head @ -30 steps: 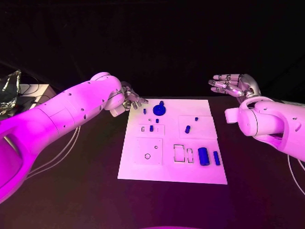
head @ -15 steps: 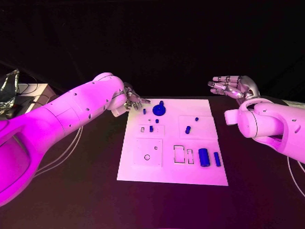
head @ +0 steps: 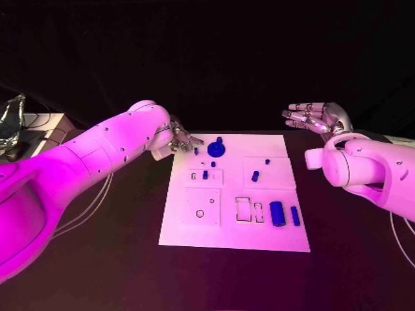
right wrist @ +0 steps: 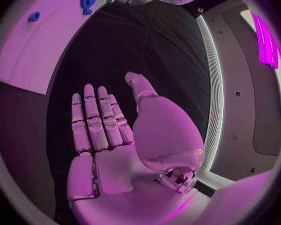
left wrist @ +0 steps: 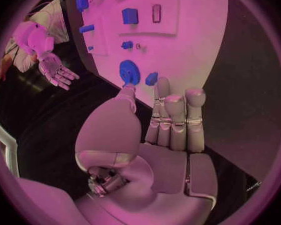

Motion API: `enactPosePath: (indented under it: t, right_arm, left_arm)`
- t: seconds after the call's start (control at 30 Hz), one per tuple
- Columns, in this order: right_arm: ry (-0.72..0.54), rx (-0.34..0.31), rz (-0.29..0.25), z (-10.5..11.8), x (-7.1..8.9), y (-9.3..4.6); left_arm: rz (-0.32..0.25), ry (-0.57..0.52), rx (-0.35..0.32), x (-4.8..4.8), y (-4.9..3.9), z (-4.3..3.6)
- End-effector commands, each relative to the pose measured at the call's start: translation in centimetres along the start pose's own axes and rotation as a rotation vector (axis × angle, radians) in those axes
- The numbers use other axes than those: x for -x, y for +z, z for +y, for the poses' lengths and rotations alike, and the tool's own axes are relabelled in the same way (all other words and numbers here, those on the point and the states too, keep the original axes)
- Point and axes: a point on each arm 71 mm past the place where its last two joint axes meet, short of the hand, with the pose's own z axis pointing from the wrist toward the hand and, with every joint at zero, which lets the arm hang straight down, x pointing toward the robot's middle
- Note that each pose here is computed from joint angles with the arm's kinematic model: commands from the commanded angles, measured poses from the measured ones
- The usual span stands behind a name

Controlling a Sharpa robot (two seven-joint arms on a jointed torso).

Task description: Assemble the parts on the task board

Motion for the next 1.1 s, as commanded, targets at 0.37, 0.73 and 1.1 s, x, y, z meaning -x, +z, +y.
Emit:
enactPosePath:
  t: [0.37, 0.73, 1.1]
  right_arm:
    - [0.003, 0.015, 0.011, 0.2, 0.01, 0.05]
    - [0.003, 0.015, 0.011, 0.21, 0.01, 0.06]
    - [0.004, 0.015, 0.012, 0.22, -0.05, 0.07]
  left_arm:
    - [0.044, 0.008, -0.014, -0.43, 0.11, -0.2]
    - [0.067, 0.009, -0.019, -0.77, 0.18, -0.28]
    - [0.076, 0.0, -0.023, -0.9, 0.32, -0.23]
